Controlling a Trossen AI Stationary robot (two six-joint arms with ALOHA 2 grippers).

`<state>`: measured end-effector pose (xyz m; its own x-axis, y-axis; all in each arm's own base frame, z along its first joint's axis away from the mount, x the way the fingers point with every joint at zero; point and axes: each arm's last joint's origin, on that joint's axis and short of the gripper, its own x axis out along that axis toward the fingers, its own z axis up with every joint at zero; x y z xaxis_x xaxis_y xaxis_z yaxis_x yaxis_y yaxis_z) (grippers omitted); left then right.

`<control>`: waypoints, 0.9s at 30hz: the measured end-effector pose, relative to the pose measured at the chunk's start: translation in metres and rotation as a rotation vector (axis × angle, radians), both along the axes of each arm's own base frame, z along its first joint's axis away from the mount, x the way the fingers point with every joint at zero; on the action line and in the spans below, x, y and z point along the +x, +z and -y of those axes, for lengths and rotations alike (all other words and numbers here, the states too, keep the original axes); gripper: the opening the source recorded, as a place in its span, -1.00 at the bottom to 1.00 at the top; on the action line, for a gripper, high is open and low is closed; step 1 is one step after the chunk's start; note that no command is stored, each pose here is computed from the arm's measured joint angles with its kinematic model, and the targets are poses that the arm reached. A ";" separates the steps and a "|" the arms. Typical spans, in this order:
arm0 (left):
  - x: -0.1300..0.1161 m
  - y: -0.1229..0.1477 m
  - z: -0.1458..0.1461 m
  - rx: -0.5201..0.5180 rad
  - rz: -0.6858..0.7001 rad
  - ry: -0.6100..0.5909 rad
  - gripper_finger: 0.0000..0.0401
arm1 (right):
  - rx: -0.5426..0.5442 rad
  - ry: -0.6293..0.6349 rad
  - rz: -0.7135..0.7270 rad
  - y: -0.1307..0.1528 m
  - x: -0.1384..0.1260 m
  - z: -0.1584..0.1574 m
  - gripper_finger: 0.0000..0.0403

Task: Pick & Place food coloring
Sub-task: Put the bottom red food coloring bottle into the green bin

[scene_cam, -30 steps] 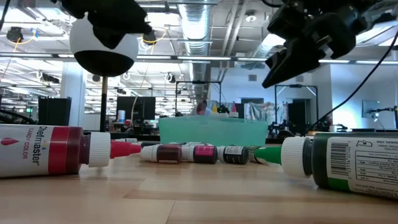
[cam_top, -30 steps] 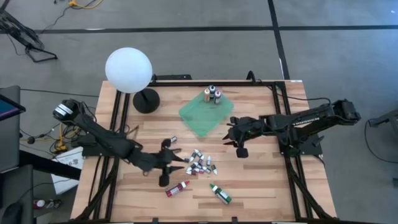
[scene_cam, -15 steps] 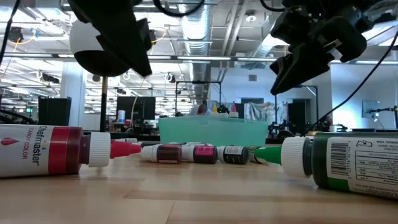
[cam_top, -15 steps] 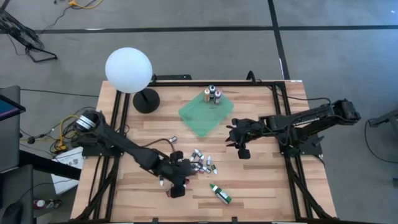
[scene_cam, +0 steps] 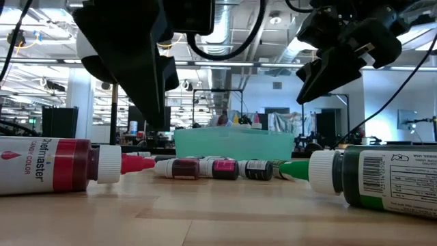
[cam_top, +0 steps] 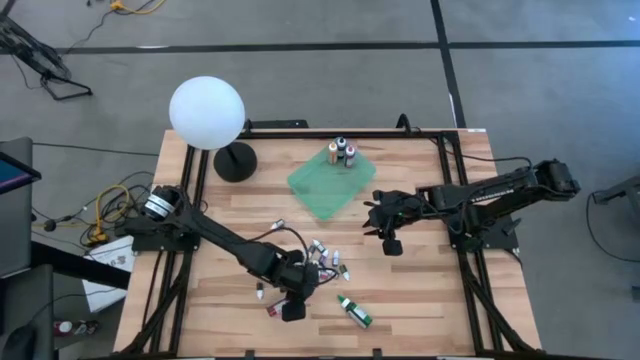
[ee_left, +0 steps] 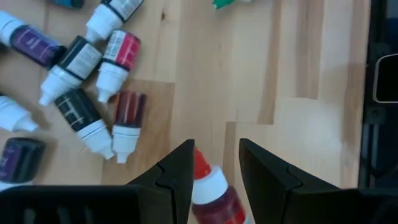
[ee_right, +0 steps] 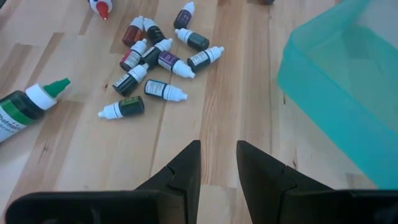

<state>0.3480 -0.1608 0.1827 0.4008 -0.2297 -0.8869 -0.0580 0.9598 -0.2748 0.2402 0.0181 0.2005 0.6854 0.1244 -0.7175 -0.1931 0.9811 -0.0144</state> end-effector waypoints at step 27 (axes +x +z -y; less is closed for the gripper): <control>0.000 -0.013 0.000 0.034 -0.039 0.035 -0.41 | 0.004 -0.003 -0.002 0.000 0.000 0.000 -0.53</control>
<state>0.3475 -0.1604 0.1699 0.3727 -0.1856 -0.9092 -0.1021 0.9656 -0.2390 0.2402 0.0181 0.2003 0.6847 0.1247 -0.7181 -0.1899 0.9817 -0.0106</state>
